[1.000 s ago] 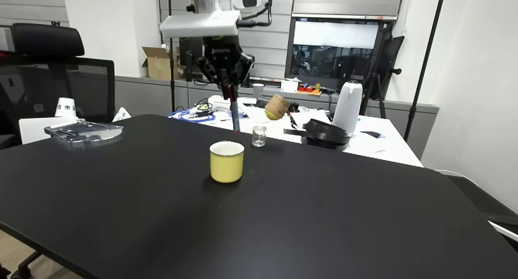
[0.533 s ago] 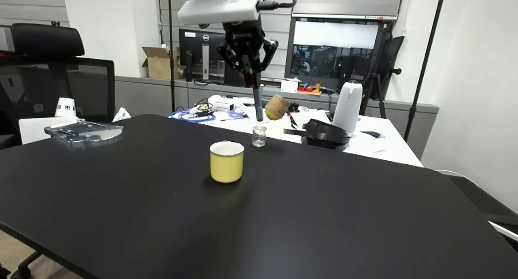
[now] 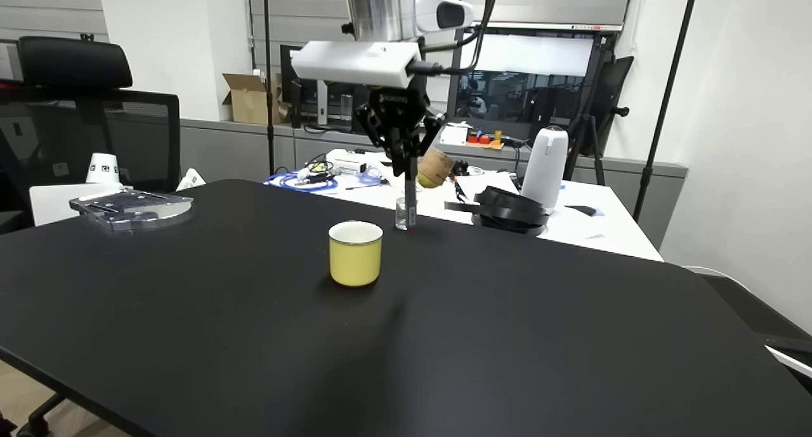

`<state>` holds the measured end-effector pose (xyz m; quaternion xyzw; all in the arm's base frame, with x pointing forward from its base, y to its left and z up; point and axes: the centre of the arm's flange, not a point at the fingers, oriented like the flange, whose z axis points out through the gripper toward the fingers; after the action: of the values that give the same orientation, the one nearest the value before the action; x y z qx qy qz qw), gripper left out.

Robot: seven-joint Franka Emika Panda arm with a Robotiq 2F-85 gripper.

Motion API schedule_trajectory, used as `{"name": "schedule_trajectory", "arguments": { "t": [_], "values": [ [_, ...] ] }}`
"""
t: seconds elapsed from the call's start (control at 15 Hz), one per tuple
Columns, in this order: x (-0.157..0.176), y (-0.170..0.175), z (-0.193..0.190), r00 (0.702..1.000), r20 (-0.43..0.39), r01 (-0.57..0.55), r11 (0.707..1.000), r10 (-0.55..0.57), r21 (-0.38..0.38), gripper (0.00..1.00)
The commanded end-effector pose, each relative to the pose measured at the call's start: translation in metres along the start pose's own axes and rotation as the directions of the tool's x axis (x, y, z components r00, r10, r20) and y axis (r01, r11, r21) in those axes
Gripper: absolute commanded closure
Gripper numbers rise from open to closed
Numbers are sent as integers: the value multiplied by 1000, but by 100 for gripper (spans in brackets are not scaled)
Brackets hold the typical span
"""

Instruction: Pick up the pen from the yellow cup and place it on the table.

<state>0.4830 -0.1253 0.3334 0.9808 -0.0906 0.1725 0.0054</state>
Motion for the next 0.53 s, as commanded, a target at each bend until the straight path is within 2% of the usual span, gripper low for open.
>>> {"name": "schedule_trajectory", "arguments": {
  "t": [0.0, 0.27, 0.33, 0.4, 0.47],
  "values": [
    [-4, 6, 22, 999, 30, -41, 999, 41, 16, 95],
    [-11, 8, 41, 995, 77, -70, 997, 68, 16, 95],
    [-13, 8, 45, 993, 88, -76, 997, 74, 15, 81],
    [-14, 9, 49, 992, 99, -79, 997, 77, 14, 56],
    [-16, 9, 52, 991, 108, -79, 997, 77, 11, 56]
  ]
}}
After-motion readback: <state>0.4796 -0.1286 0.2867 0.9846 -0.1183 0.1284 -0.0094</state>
